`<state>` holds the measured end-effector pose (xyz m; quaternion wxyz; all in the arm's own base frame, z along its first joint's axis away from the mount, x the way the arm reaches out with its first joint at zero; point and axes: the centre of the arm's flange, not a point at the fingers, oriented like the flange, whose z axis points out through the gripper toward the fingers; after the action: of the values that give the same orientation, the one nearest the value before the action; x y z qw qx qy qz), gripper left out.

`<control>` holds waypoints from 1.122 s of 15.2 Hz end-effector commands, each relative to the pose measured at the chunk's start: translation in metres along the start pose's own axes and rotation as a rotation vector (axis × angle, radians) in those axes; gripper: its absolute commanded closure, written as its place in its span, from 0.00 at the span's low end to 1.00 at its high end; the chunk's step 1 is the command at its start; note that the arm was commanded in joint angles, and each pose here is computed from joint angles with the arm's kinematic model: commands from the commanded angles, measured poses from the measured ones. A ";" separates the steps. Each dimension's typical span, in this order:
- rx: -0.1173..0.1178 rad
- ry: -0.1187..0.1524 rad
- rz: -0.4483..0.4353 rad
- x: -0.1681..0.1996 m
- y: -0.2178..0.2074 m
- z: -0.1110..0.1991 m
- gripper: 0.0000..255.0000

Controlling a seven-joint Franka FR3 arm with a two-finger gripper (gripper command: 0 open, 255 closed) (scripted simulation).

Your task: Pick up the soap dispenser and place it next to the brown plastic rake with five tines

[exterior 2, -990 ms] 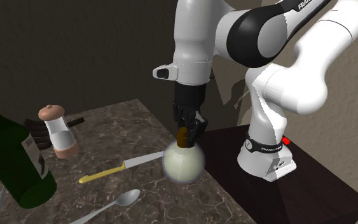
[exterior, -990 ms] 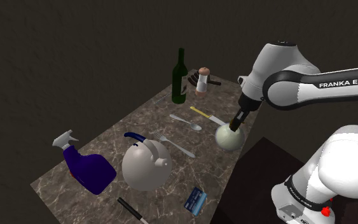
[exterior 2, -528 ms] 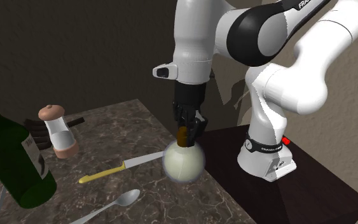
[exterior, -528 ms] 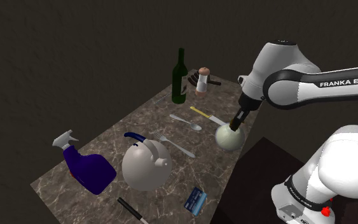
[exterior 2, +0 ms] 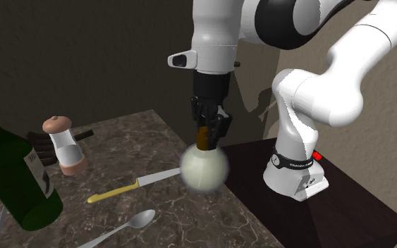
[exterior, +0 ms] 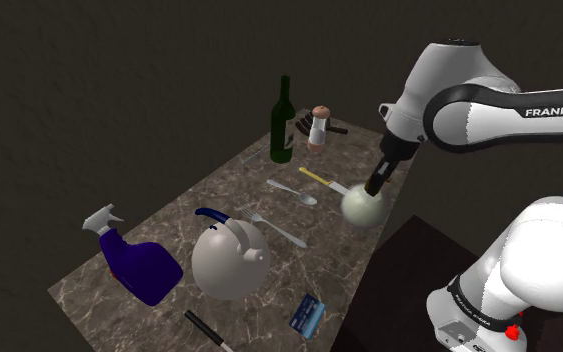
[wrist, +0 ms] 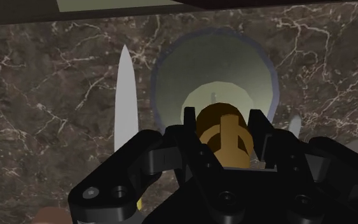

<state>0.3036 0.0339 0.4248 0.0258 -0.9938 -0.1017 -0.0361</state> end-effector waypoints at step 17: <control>0.000 0.000 0.000 0.007 -0.004 -0.095 1.00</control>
<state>0.3037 0.0339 0.5134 0.0258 -0.9938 -0.1017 -0.0361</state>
